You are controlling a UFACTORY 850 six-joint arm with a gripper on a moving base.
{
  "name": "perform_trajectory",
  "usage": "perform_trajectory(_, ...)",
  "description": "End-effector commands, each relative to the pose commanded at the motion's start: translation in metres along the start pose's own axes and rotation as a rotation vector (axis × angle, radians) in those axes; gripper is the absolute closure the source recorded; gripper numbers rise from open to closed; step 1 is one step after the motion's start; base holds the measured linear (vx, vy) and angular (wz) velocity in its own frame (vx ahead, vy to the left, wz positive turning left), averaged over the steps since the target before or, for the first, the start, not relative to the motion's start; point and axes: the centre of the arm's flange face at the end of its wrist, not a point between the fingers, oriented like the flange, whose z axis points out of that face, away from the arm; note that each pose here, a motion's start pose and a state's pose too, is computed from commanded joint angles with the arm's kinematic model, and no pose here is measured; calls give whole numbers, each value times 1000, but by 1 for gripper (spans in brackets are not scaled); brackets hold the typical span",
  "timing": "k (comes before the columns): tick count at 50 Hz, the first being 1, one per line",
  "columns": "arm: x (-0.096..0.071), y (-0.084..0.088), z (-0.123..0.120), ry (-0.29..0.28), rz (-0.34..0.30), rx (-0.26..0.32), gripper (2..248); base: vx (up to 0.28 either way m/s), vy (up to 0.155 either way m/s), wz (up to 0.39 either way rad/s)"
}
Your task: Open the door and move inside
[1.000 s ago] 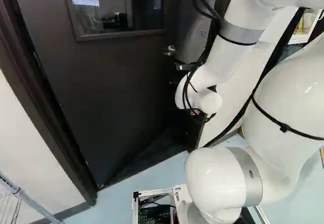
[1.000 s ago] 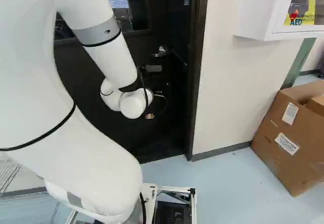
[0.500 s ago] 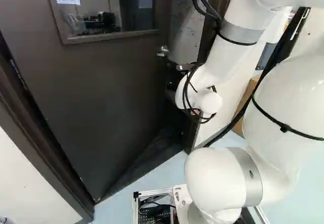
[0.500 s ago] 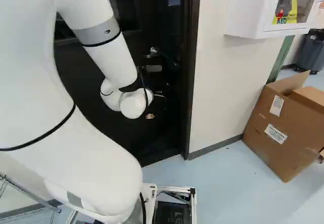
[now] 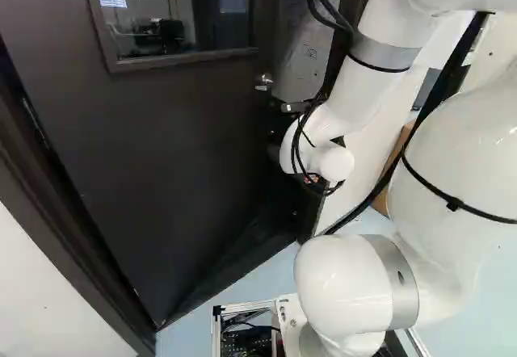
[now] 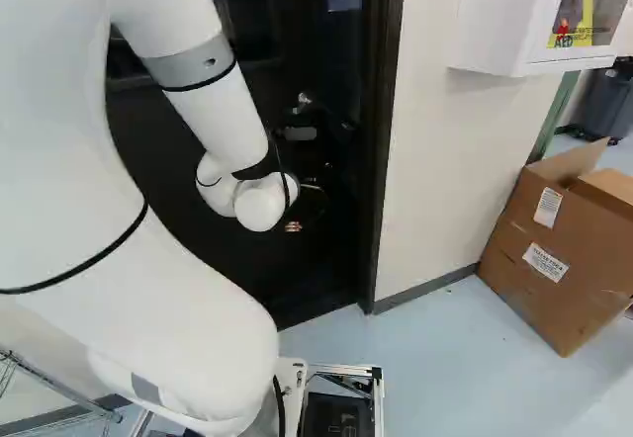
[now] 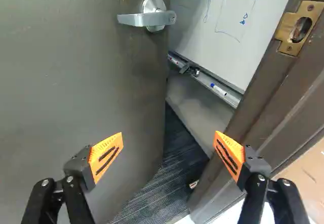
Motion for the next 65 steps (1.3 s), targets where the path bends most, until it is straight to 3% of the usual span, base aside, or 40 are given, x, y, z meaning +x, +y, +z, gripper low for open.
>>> perform_trajectory(31,0,0,0,0,0,0,3,45,75,-4)
perform_trajectory(65,4,-2,10,0,-2,7,3,0,-1,1)
